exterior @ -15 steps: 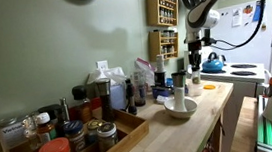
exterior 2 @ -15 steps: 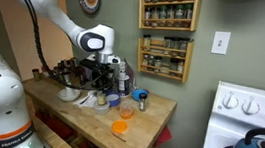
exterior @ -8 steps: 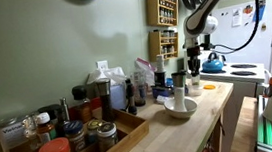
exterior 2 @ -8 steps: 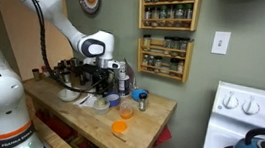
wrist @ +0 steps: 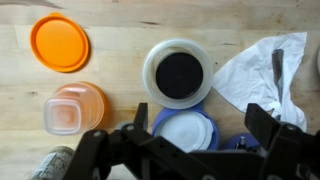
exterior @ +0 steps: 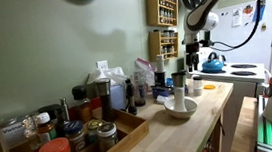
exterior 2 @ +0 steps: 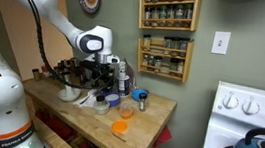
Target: Remove the spice bottle on the white bowl that is inside the navy blue bowl and put it in the empty clear bowl in front of the navy blue bowl
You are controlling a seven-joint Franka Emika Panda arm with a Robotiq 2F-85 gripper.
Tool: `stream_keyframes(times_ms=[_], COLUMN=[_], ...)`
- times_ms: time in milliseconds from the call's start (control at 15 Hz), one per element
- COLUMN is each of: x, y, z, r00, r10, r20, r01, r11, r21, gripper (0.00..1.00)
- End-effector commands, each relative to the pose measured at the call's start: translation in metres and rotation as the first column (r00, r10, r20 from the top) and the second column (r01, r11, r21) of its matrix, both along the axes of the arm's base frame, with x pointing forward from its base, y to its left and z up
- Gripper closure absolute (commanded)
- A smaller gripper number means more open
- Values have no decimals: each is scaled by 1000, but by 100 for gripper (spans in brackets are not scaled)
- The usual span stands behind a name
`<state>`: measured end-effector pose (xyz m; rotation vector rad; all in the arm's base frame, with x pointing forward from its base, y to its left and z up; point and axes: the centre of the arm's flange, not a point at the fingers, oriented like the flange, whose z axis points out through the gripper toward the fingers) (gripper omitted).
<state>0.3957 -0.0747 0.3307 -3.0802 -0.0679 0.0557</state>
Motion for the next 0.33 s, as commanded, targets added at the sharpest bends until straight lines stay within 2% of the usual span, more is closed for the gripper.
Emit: stream_keyframes(times_ms=[0, 133, 200, 267], x=[-31, -29, -10, -13], y=[7, 20, 9, 15], z=[51, 61, 52, 60], r00=[983, 964, 982, 974], r10=[82, 191, 117, 148], r20=[164, 184, 147, 170], r01=[-85, -199, -118, -150], r11=[996, 980, 993, 989], r21=[9, 25, -4, -2], gripper=[0, 0, 0, 0])
